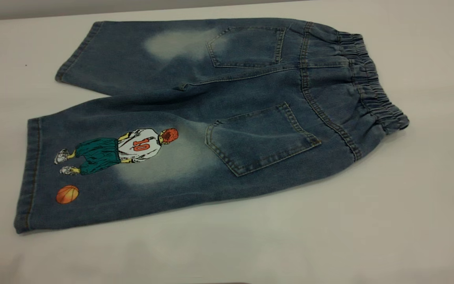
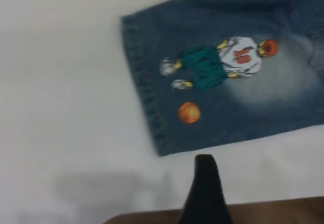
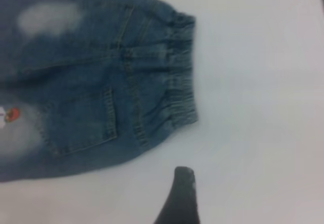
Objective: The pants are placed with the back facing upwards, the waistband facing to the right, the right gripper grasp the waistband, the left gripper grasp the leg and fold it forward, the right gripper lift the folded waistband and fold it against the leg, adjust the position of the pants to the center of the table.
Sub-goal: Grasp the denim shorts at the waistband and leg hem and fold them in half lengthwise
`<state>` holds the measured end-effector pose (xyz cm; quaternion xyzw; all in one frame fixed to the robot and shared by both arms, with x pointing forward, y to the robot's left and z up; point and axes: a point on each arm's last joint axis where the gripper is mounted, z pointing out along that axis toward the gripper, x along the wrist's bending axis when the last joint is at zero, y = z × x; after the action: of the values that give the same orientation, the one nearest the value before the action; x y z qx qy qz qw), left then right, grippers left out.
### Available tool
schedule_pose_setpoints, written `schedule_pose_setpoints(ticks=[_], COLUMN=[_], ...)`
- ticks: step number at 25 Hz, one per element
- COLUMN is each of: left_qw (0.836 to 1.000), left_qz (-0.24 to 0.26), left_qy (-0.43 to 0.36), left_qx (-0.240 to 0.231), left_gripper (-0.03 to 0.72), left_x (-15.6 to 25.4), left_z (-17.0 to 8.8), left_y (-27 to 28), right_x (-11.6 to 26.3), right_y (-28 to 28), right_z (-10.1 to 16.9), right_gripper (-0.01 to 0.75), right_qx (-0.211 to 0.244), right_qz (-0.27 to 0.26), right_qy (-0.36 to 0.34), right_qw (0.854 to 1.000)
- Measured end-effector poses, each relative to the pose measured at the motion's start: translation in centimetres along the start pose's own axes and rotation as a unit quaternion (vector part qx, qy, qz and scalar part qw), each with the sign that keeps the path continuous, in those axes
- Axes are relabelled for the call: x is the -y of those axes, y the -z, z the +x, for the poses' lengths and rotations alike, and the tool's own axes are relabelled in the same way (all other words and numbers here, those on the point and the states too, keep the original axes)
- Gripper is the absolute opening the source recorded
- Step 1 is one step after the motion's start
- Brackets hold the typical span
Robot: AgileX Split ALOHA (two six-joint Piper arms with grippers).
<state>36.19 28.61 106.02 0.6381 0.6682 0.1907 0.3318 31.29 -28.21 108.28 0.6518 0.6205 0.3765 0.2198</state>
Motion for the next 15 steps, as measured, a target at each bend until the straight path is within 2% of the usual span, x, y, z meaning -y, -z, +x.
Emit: schedule_pose_setpoints(ticks=[8, 12, 15], left_qw=[0.994, 0.990, 0.990], left_qz=[0.074, 0.090, 0.083], left_qy=[0.004, 0.009, 0.009], left_qx=[0.074, 0.109, 0.115], left_gripper=[0.514, 0.514, 0.514], left_x=[-1.7, -1.8, -2.0], left_z=[-0.4, -0.6, -0.4], left_y=[-7.7, -10.4, -11.7], right_x=[-3.1, -3.0, -2.5], right_y=[-7.8, -11.9, -14.9], right_z=[-0.4, -0.8, -1.0], right_gripper=[0.598, 0.596, 0.590], right_qx=[-0.010, -0.019, -0.028], right_qz=[0.065, 0.121, 0.161], right_qy=[-0.042, -0.073, -0.097], right_qw=[0.997, 0.990, 0.982])
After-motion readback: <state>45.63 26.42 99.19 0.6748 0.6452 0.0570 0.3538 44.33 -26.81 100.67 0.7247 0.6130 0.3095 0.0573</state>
